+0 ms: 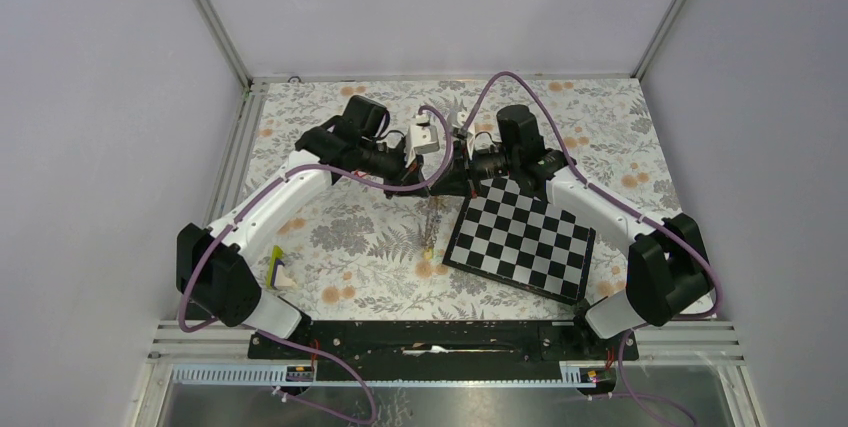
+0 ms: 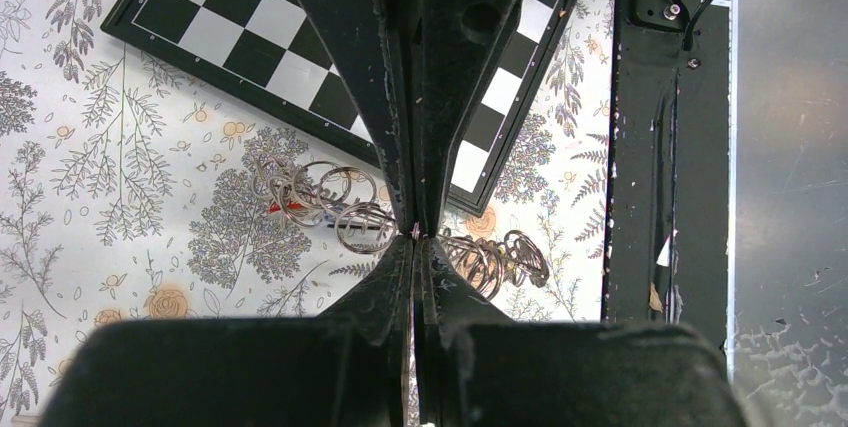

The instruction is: Put the keys on the keyring

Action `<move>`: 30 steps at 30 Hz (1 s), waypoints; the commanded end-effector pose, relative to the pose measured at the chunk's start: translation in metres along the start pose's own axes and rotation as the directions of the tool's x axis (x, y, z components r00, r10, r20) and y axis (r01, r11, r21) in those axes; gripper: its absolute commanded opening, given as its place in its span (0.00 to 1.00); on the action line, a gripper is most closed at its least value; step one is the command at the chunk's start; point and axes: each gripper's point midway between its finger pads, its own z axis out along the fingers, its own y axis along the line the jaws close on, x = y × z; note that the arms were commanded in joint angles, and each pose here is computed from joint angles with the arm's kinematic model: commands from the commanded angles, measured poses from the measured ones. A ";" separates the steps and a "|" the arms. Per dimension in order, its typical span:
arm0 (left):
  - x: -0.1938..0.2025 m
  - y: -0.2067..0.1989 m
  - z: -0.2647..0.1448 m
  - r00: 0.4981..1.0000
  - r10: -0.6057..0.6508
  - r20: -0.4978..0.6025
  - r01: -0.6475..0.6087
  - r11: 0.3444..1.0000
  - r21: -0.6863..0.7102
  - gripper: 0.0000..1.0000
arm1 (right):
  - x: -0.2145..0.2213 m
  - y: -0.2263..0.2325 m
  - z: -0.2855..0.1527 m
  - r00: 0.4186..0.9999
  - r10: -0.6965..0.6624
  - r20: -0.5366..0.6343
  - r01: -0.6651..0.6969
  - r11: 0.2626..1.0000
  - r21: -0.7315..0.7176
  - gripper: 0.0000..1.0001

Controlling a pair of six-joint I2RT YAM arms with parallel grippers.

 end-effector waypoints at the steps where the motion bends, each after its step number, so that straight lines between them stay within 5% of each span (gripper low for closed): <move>1: -0.038 -0.001 -0.010 0.991 0.086 0.106 -0.089 0.996 0.016 0.00 | -0.006 0.004 0.001 1.000 -0.018 0.010 0.018 1.000 -0.018 0.00; 14: -0.058 -0.002 -0.041 0.895 0.050 0.443 -0.094 0.993 0.078 0.39 | -0.064 0.020 -0.019 0.975 0.096 0.199 -0.078 0.992 -0.095 0.00; 30: -0.053 -0.003 -0.036 0.891 0.003 0.454 -0.062 0.992 0.114 0.31 | -0.069 0.019 -0.025 0.952 0.153 0.264 -0.124 0.985 -0.122 0.00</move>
